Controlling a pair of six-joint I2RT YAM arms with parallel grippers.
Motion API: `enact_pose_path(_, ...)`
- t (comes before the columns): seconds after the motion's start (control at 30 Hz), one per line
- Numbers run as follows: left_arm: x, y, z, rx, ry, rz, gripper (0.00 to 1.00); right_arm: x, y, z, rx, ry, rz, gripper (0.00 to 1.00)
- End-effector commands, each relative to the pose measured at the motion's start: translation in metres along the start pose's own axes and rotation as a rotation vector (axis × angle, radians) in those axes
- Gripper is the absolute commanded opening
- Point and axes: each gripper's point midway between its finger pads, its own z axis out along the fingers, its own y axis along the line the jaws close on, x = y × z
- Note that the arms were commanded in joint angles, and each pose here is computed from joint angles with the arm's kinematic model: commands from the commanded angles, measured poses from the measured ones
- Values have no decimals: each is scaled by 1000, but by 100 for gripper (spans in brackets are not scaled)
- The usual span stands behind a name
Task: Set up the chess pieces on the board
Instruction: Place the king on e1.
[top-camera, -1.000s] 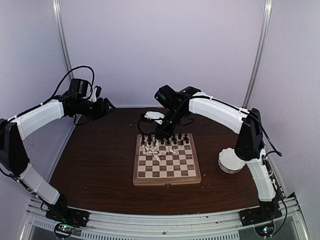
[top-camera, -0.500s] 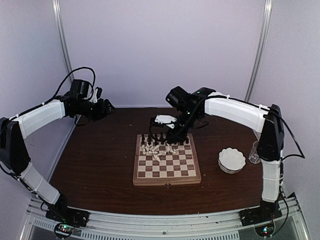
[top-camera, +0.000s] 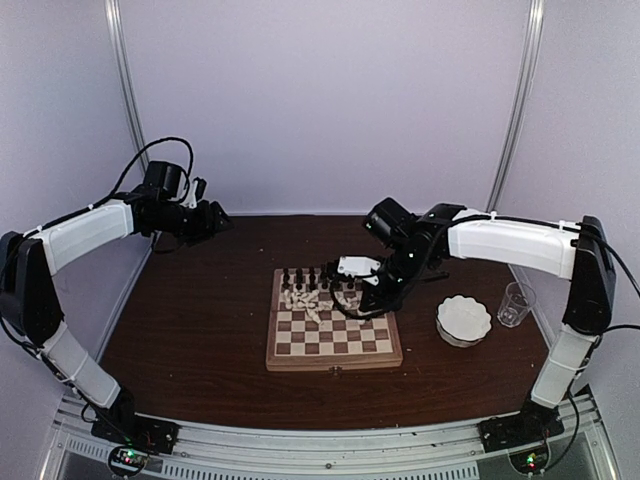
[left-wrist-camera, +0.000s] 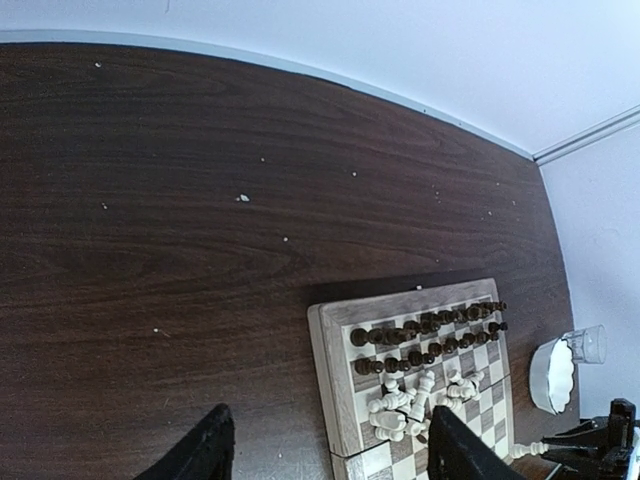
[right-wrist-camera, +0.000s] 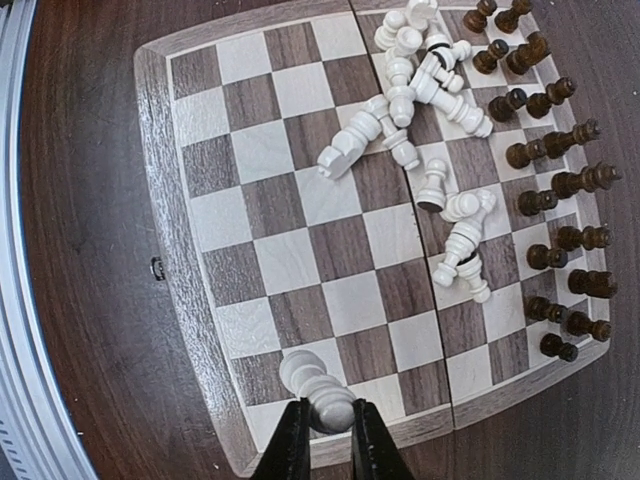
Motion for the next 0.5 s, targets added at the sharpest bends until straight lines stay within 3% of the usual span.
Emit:
enact_pose_path(0.0, -9, -1, -1, 4, -24, 31, 66, -14, 12, -2, -8, -72, -65, 5)
enact_pose_path(0.47, -9, -4, -1, 18, -15, 34, 66, -22, 36, 34, 46, 7, -208, 3)
